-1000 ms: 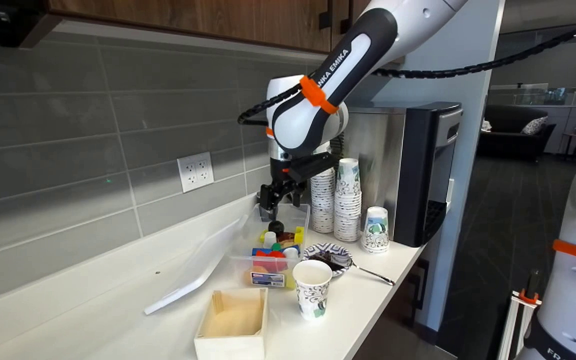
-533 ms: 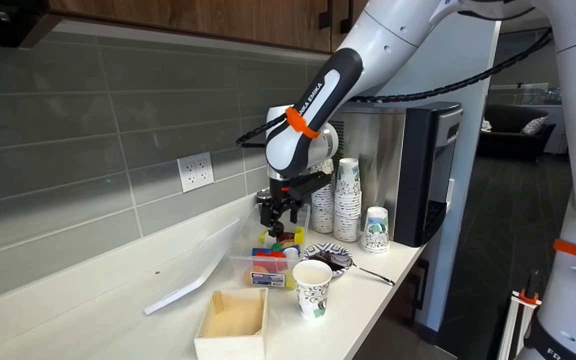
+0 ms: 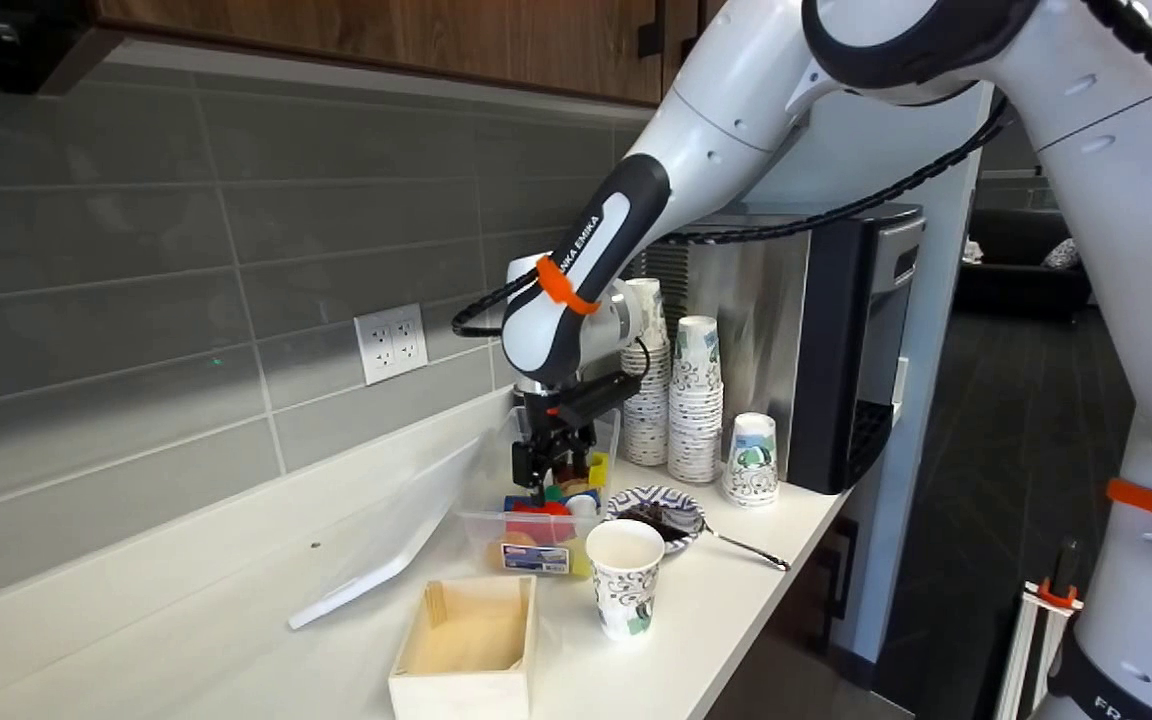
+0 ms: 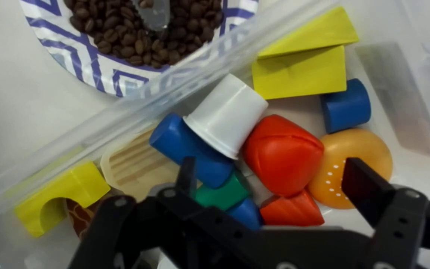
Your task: Remove the white lid from the container then remove the wooden box from the container and put the orange ball in the box.
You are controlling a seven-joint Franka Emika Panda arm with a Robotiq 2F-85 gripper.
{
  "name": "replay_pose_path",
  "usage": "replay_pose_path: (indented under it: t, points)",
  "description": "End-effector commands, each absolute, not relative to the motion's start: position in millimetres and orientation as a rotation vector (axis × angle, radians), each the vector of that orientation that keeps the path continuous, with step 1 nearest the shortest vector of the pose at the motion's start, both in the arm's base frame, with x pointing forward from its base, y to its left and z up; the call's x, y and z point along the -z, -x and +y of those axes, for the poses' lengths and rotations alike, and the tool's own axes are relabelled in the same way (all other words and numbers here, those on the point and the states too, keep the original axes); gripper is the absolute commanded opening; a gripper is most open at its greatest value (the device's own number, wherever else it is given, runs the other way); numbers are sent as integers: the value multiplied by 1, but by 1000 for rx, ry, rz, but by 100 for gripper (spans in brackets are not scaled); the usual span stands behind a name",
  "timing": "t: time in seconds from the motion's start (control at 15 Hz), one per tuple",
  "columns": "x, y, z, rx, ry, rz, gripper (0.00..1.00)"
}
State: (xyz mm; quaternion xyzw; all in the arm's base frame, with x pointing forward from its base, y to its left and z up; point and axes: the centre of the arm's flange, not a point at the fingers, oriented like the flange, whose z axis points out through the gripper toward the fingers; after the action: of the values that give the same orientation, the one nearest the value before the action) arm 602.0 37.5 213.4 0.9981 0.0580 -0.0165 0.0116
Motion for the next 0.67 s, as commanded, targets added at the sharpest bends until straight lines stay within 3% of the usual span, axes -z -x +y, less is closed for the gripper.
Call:
replay_pose_path:
  t: [0.0,0.2,0.27,0.33,0.6]
  points:
    - [-194,-626,44,142,-3126,179,100]
    - [-182,-631,51,183,-3128,192,100]
    - [-179,-631,53,189,-3123,188,75]
    - [-177,-630,55,198,-3124,192,73]
    - [-175,-629,58,202,-3116,199,42]
